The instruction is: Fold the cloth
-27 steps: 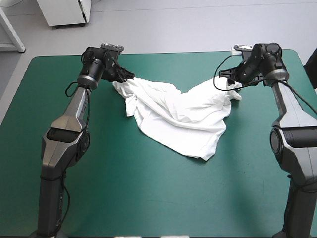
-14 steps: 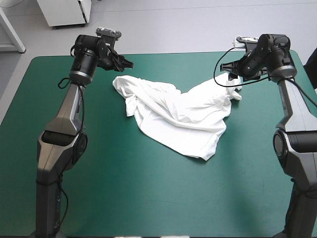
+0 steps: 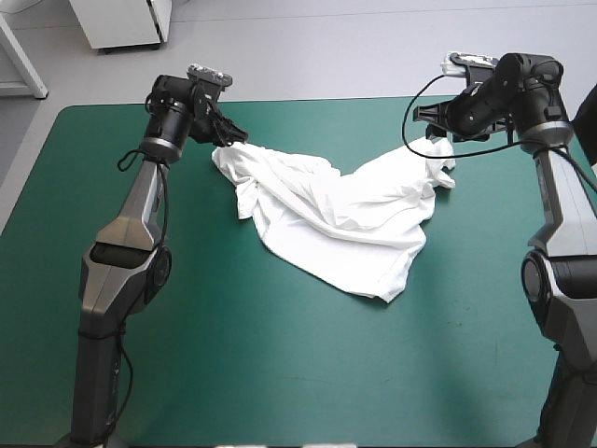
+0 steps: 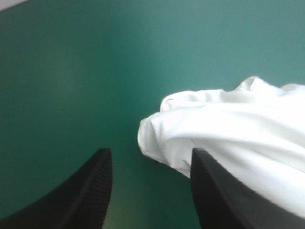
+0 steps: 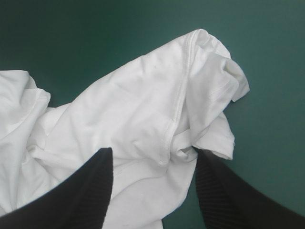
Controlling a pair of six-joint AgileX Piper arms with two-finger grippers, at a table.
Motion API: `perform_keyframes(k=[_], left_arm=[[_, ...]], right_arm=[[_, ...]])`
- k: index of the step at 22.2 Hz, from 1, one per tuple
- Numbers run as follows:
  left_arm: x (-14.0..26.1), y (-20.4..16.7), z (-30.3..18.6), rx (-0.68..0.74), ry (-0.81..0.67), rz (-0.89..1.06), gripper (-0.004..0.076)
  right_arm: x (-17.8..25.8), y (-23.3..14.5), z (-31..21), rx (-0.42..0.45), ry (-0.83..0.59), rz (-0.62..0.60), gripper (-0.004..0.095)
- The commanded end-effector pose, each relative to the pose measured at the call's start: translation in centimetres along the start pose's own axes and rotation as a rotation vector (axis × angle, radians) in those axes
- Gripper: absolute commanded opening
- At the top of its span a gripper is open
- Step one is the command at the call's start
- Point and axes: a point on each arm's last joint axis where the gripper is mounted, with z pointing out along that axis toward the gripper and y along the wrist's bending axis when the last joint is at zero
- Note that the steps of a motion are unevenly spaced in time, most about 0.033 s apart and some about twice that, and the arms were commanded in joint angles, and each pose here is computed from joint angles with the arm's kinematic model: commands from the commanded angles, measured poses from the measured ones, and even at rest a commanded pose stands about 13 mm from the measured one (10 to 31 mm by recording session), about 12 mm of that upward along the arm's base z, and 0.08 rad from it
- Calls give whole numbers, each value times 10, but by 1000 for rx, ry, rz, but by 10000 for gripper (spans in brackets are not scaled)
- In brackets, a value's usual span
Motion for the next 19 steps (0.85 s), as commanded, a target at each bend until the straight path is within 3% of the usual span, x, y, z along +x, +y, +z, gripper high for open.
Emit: perform_keyframes(k=[1, 16, 19], left_arm=[[-3, 15, -26, -15, -33, -47, 375], [5, 16, 41, 50, -46, -64, 342], [5, 15, 47, 50, -55, -54, 171]], right_arm=[[-5, 8, -42, -37, -95, -5, 496], [-5, 7, -38, -28, -92, -6, 495], [-5, 7, -37, -28, -87, -5, 495]])
